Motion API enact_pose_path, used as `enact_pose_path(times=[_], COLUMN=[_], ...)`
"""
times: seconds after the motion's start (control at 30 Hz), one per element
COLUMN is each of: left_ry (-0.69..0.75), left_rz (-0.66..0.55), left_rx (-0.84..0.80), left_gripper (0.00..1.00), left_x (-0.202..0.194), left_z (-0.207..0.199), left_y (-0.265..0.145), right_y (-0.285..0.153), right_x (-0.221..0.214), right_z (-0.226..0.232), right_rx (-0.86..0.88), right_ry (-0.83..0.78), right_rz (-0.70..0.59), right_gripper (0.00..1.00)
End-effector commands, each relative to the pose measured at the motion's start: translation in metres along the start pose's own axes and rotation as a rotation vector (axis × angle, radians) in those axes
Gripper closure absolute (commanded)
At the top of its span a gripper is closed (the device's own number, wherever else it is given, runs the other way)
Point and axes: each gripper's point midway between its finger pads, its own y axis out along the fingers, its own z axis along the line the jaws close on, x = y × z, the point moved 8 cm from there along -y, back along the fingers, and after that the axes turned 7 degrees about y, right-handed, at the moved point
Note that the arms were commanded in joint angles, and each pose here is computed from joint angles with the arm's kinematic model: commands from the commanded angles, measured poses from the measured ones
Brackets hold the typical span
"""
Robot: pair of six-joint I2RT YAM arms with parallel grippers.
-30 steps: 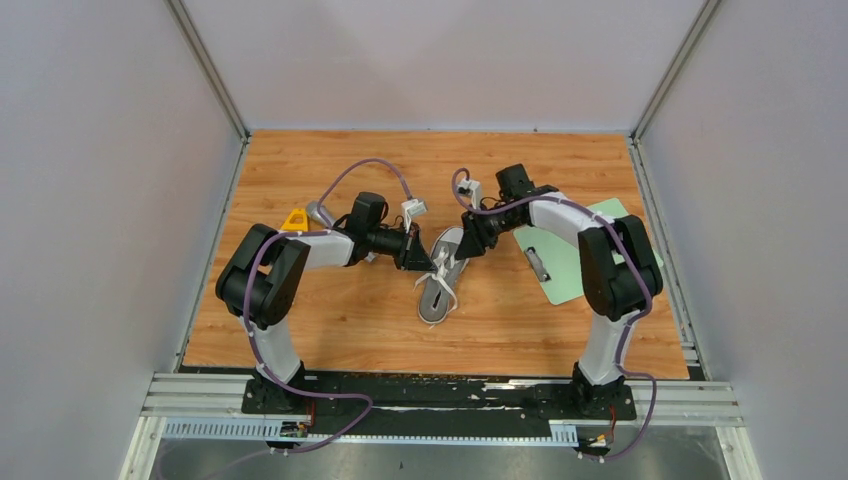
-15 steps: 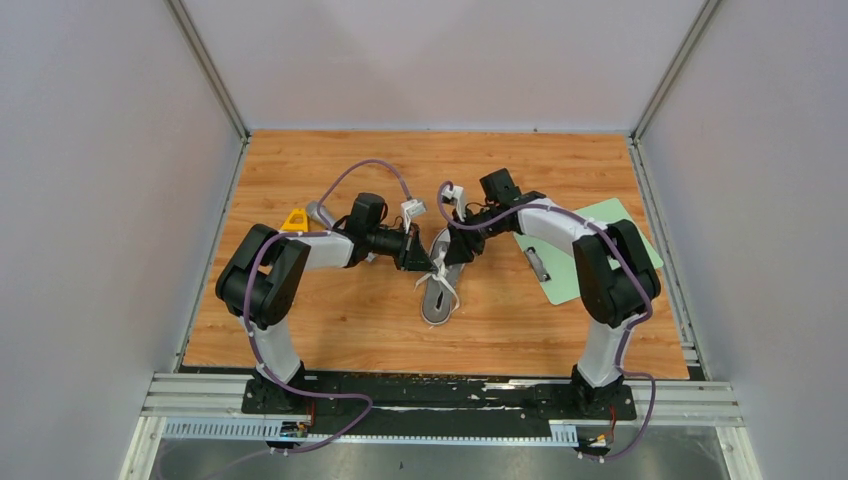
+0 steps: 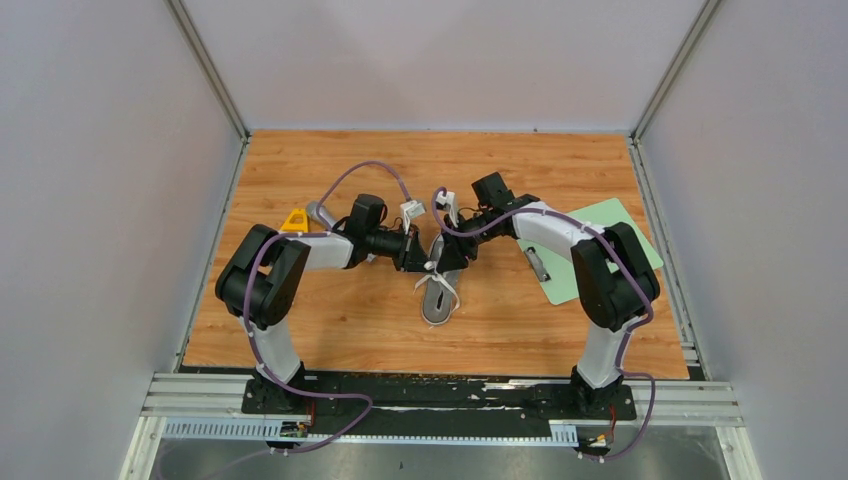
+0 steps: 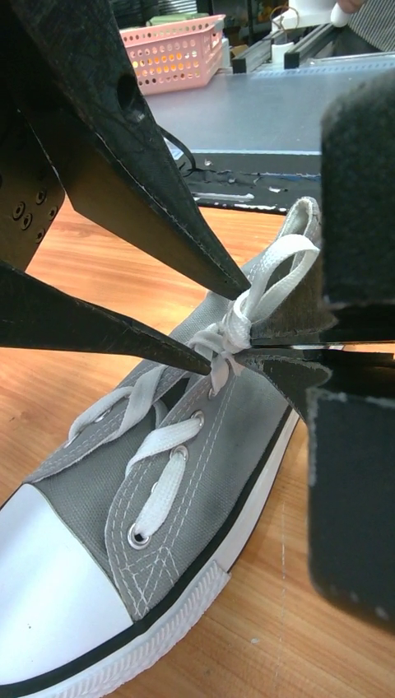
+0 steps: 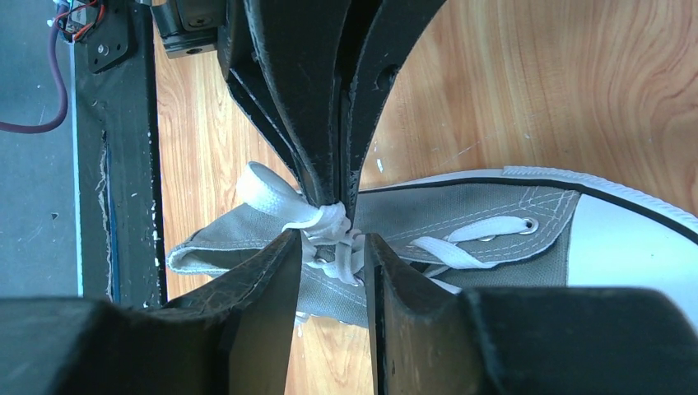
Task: Tie the shoes
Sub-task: Tie the shoelace on the shoe.
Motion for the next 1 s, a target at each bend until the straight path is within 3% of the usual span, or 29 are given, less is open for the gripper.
enact_pose_path(times=[0.0,0.7,0.97], left_ry=[0.066,0.139,0.167], left_rz=[-0.032,-0.041,-0.031], left_rx=[0.003,-0.059,-0.067], left_gripper=[1.00,0.93,0.87], left_x=[0.012,0.014,0.016], left_z=[-0.009,-0.016,-0.018], left_y=[-0.005,-0.011,-0.012], right_y=[0.002,0.013,0.015], right_x=[0.004,-0.001,-0.003], right_z=[0.004,0.004,0.005], right_rx=[0.042,0.186,0.209], right_ry=[-0.012,0.052,0.055], right_rz=[-0.011,0.007,0.014], right_gripper=[0.66,0.66,0.84])
